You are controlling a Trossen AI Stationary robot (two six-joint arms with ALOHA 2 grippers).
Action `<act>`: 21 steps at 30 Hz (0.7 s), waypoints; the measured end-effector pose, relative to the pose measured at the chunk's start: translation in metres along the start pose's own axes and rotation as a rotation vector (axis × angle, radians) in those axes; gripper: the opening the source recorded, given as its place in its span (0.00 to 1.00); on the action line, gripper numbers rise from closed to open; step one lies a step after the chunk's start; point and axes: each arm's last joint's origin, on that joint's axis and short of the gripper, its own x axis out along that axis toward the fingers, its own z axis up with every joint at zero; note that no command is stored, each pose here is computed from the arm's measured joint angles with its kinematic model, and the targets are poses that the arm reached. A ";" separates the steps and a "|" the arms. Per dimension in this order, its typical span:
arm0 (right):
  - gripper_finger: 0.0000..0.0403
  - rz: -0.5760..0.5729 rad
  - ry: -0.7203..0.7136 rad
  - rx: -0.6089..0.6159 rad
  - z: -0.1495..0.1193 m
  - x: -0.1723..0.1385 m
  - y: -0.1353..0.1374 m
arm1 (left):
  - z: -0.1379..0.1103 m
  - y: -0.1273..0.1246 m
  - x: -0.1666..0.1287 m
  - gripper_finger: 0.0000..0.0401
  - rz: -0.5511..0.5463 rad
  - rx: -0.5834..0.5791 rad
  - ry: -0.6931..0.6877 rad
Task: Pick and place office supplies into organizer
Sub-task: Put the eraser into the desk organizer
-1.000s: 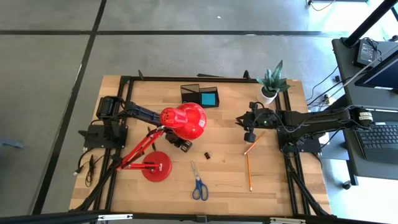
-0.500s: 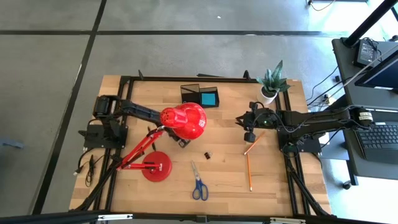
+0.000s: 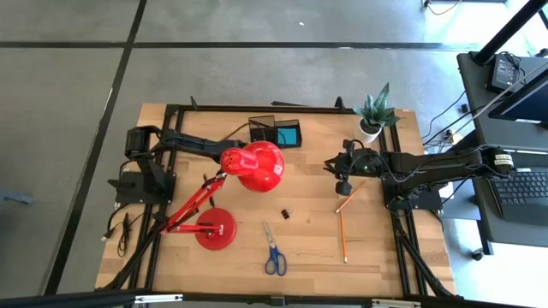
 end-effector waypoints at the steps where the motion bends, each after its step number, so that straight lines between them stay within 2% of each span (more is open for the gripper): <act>1: 0.27 -0.001 -0.001 0.000 0.000 0.000 0.000 | 0.003 0.002 0.001 0.18 -0.005 0.007 -0.015; 5: 0.27 -0.001 -0.005 0.000 0.000 0.000 0.000 | 0.015 0.010 0.005 0.18 -0.007 0.013 -0.063; 11: 0.27 -0.003 -0.011 0.001 0.001 0.000 0.000 | 0.028 0.024 0.010 0.18 0.050 0.004 -0.126; 21: 0.27 -0.004 -0.013 0.004 0.001 0.000 0.000 | 0.037 0.039 0.014 0.18 0.118 0.163 -0.144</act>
